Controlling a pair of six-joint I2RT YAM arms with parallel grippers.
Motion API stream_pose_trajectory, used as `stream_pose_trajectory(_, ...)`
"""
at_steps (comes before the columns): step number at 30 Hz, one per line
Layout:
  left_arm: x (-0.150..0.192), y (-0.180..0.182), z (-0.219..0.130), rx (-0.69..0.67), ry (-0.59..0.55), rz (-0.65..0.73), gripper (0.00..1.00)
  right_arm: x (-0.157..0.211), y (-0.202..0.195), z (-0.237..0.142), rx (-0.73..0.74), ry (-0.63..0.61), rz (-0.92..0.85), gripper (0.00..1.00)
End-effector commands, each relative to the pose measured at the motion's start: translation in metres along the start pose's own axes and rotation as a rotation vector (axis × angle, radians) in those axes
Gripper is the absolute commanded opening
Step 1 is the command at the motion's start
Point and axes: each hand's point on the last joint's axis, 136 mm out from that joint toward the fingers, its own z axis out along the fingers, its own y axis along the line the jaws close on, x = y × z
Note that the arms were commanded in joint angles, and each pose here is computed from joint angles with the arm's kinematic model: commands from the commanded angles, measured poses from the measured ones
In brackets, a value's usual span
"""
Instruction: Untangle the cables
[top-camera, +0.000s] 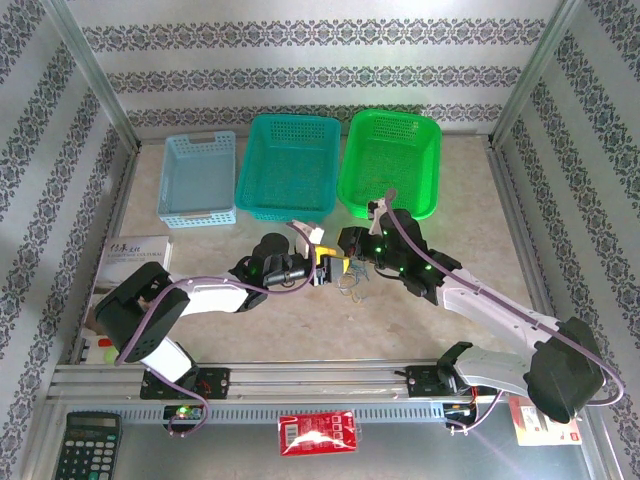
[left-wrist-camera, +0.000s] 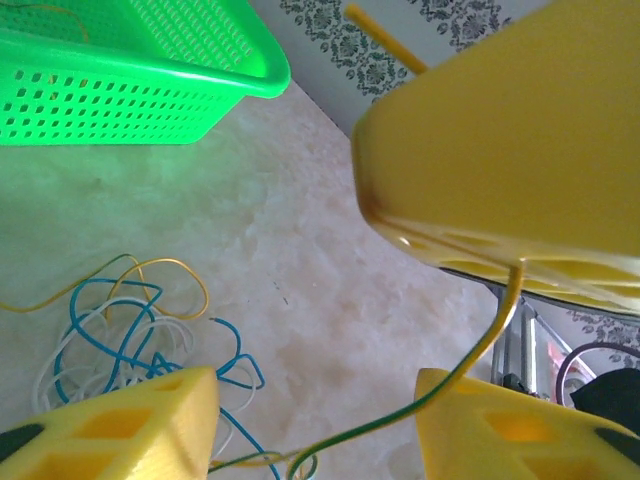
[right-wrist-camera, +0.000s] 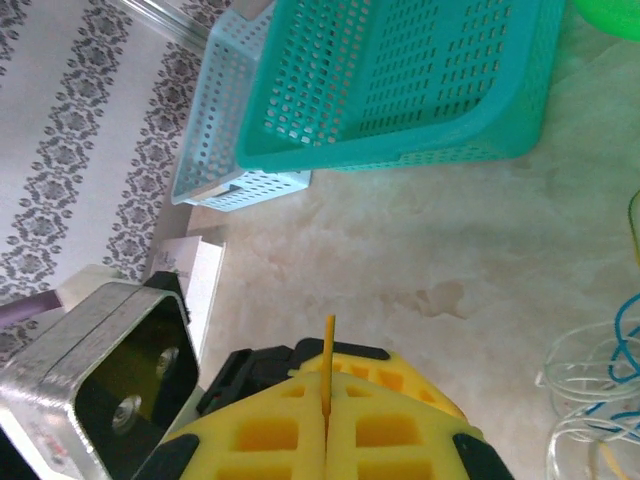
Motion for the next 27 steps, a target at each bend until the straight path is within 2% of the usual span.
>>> stream_pose_trajectory(1,-0.022,-0.022,0.006,0.078,-0.065,0.042,0.46,-0.022,0.037,-0.014,-0.114,-0.057,0.009,0.00)
stream_pose_trajectory(11,-0.035,-0.027,0.006,0.091,-0.115,0.044,0.29,-0.038,0.066,-0.025,-0.204,-0.089,0.034,0.00)
stream_pose_trajectory(15,-0.037,-0.028,0.005,0.093,-0.127,0.043,0.17,-0.044,0.078,-0.030,-0.234,-0.099,0.033,0.00)
stream_pose_trajectory(20,-0.038,-0.029,0.005,0.096,-0.130,0.042,0.08,-0.052,0.093,-0.037,-0.272,-0.112,0.029,0.00)
stream_pose_trajectory(27,-0.031,-0.022,0.005,0.081,-0.126,0.031,0.05,-0.069,0.111,-0.047,-0.313,-0.141,0.013,0.00)
